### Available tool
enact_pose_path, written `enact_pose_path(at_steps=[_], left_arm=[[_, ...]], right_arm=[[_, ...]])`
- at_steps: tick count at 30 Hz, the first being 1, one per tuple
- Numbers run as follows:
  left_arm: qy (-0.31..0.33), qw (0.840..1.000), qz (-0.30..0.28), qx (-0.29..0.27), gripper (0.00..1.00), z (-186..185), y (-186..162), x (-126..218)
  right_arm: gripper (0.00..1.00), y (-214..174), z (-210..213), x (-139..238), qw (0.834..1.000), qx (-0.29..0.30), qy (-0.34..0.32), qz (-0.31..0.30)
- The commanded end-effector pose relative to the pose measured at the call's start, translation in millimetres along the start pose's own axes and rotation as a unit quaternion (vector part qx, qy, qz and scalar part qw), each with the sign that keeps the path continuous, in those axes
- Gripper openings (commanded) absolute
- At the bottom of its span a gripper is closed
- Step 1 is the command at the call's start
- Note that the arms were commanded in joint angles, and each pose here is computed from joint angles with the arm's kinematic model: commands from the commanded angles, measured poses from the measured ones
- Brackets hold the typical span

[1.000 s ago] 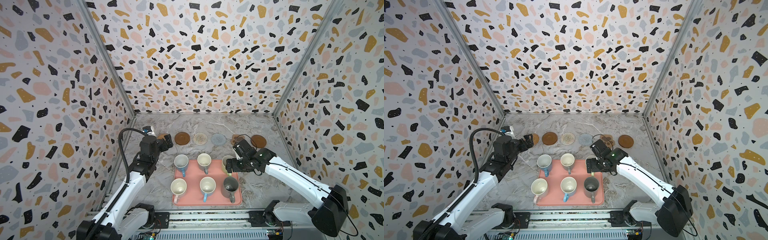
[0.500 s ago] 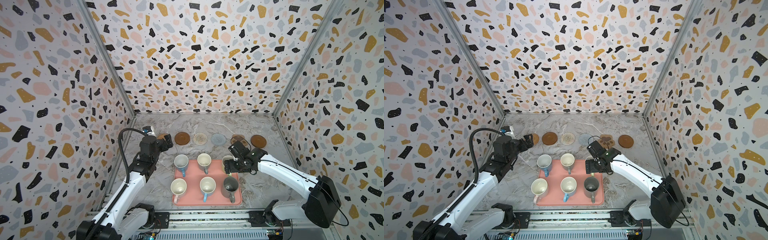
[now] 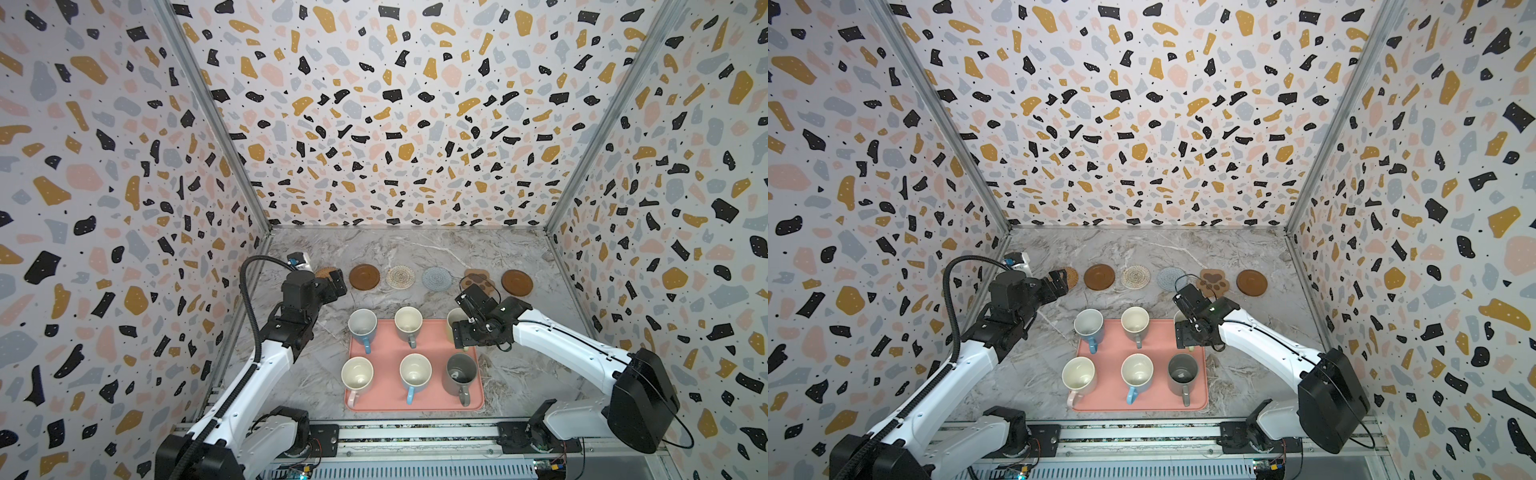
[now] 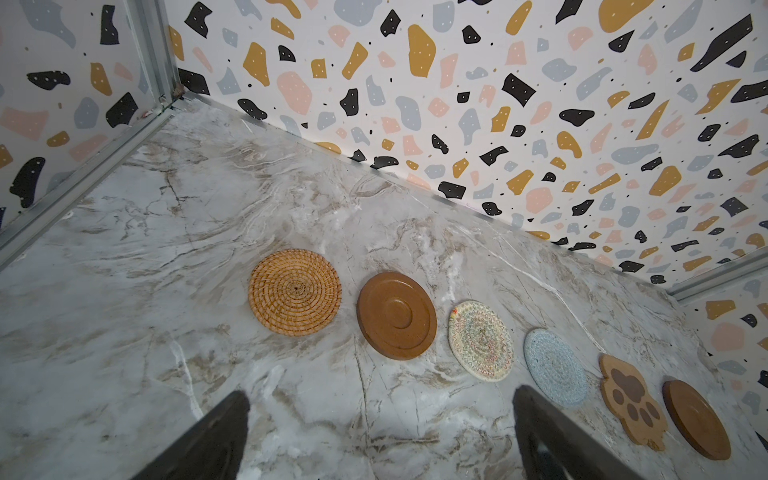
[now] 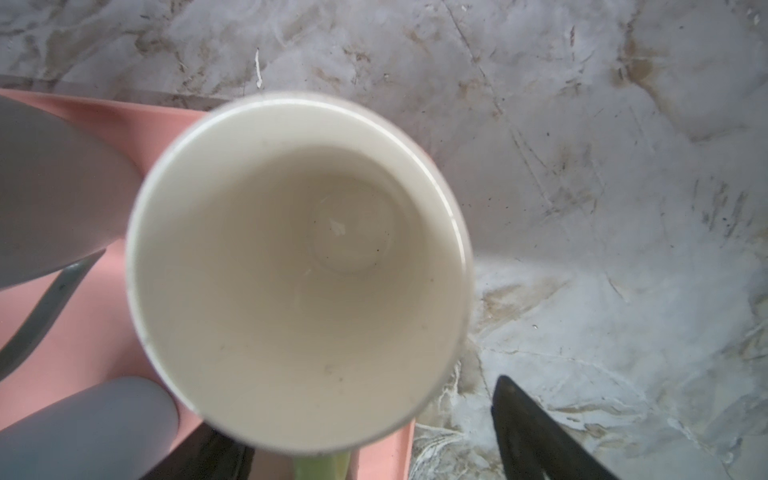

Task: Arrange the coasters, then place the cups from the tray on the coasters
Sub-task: 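Lower the right gripper onto the rim of the lime-green-handled mug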

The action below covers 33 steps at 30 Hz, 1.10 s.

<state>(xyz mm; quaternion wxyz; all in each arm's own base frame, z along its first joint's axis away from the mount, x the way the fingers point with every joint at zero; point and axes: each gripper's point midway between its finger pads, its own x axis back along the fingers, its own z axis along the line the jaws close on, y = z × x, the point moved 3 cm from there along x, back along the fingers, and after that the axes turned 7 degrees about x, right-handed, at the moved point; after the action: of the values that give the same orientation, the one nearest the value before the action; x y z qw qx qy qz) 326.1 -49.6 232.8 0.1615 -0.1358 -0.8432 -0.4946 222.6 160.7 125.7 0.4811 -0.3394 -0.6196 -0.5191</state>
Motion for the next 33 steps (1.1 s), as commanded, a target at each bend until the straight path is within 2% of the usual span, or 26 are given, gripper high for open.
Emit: enact_pose_path(at_steps=[1, 12, 27, 33], left_arm=[[-0.018, 1.0, -0.022, -0.002, 1.0, -9.8, 12.4, 3.2], [-0.017, 1.0, -0.02, 0.001, 1.0, -7.2, 8.8, 6.2], [-0.016, 1.0, -0.021, 0.007, 1.0, -3.5, 5.1, 11.1], [-0.017, 1.0, -0.025, 0.007, 1.0, -3.8, 6.5, 13.7]], right_arm=[[0.83, 0.5, -8.7, 3.3, 1.0, -0.003, -0.018, -0.015], [0.62, 4.5, -2.9, 1.2, 0.999, 0.016, 0.003, -0.045], [0.44, 3.2, 2.1, -12.4, 0.998, 0.03, 0.002, -0.049], [0.31, 5.6, 5.7, -14.4, 0.998, 0.036, 0.003, -0.054]])
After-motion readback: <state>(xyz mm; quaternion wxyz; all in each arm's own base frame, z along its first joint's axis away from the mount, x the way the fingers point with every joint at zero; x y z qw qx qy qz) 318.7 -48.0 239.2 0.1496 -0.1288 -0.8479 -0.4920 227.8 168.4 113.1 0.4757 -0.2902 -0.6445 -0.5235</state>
